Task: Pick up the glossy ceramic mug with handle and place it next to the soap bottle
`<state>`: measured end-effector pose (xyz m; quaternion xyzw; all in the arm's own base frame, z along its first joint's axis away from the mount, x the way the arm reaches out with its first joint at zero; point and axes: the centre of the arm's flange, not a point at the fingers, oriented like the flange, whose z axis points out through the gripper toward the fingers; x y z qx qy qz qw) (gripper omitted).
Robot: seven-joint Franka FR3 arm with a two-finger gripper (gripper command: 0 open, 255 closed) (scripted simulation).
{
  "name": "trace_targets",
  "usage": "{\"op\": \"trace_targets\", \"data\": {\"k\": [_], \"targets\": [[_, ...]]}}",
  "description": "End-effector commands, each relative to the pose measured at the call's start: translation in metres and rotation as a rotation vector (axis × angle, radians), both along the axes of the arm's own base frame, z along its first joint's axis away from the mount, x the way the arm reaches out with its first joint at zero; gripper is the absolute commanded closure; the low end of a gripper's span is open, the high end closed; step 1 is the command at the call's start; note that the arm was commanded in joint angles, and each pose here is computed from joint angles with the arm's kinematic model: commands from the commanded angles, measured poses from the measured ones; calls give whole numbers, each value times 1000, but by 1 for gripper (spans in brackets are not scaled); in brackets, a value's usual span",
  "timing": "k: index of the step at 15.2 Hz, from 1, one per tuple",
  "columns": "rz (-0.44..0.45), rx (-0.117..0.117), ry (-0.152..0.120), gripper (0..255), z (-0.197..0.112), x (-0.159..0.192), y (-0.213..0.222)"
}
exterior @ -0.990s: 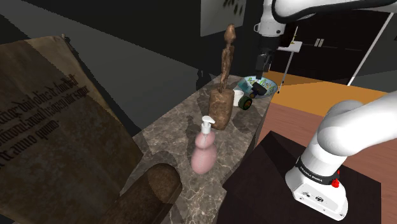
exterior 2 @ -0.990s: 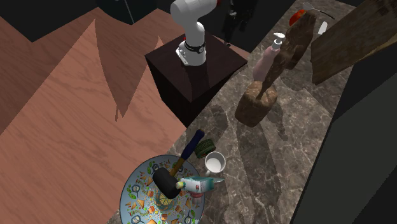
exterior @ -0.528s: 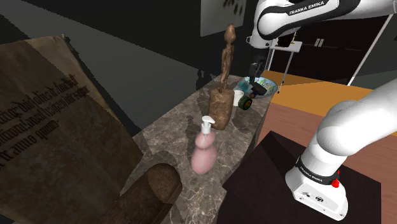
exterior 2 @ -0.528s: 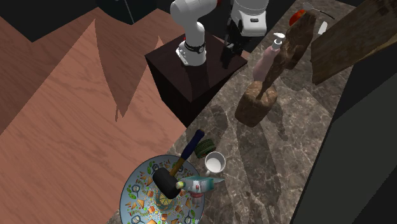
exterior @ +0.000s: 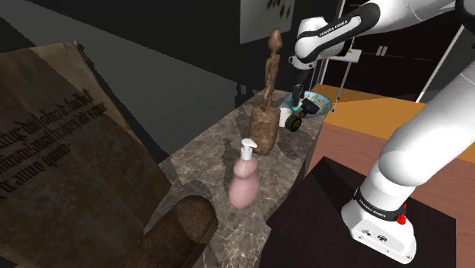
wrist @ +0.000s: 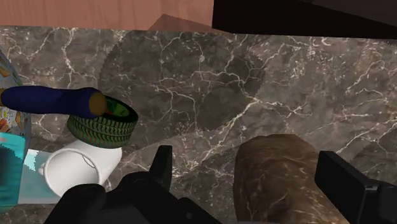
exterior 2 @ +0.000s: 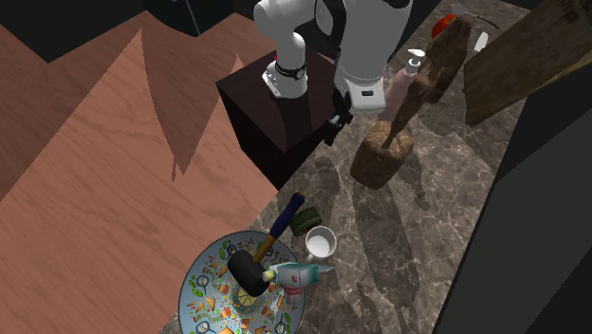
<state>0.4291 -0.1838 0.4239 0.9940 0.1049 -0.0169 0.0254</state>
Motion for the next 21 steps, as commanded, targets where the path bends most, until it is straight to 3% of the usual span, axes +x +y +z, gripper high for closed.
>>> {"op": "trace_targets", "data": {"k": [1, 21], "targets": [[13, -2, 0, 0, -17, 15, -15], [121, -2, 4, 0, -176, 155, -153]]}}
